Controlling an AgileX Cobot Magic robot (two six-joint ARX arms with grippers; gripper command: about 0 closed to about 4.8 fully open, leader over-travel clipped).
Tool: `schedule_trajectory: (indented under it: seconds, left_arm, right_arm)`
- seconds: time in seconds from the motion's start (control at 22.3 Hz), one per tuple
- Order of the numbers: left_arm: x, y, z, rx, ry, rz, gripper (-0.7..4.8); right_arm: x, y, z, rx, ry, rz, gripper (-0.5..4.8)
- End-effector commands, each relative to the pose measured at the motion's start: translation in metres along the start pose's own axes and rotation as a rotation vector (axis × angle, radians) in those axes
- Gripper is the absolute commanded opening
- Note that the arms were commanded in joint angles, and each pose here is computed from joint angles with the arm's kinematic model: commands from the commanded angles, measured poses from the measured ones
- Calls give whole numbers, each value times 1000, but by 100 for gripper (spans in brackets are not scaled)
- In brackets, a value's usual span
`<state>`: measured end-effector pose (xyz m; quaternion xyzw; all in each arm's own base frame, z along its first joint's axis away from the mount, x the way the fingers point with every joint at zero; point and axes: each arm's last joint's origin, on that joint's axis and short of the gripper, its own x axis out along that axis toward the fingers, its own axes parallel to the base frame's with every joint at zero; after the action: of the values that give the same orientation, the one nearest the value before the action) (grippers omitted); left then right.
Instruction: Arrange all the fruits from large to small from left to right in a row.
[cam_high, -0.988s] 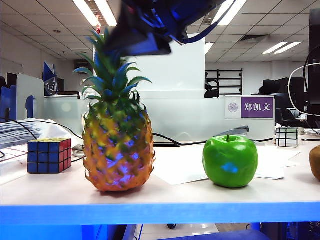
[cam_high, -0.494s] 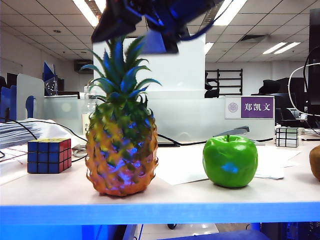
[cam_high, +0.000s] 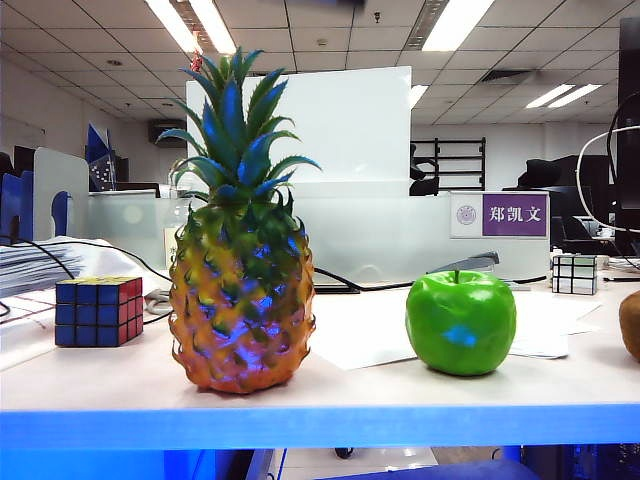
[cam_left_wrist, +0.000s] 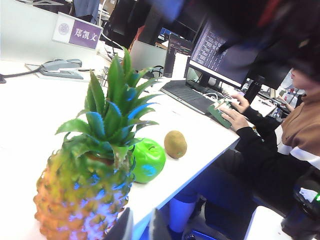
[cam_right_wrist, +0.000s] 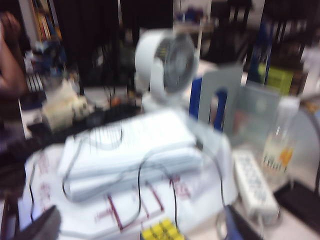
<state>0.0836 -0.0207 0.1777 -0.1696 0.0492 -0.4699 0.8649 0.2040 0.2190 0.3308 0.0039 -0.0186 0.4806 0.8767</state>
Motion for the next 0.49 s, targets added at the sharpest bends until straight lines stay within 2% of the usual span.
schedule_trajectory:
  seconds: [0.04, 0.18, 0.27, 0.36, 0.49]
  left_arm:
    - [0, 0, 2, 26, -17, 15, 58]
    - [0, 1, 2, 41, -34, 49, 55]
    - [0, 2, 3, 38, -64, 113, 46]
    - [-1, 5, 3, 22, -81, 172, -5]
    - [-1, 7, 3, -2, -115, 246, -6]
  right_arm:
    - [-31, 4, 39, -38, -145, -52, -10]
    - [-69, 7, 64, -109, -182, -222, -7]
    - [-94, 9, 68, -135, -108, -349, -7]
    - [-116, 12, 65, -130, -27, -396, -7]
    - [-152, 19, 53, -123, -69, -398, -7]
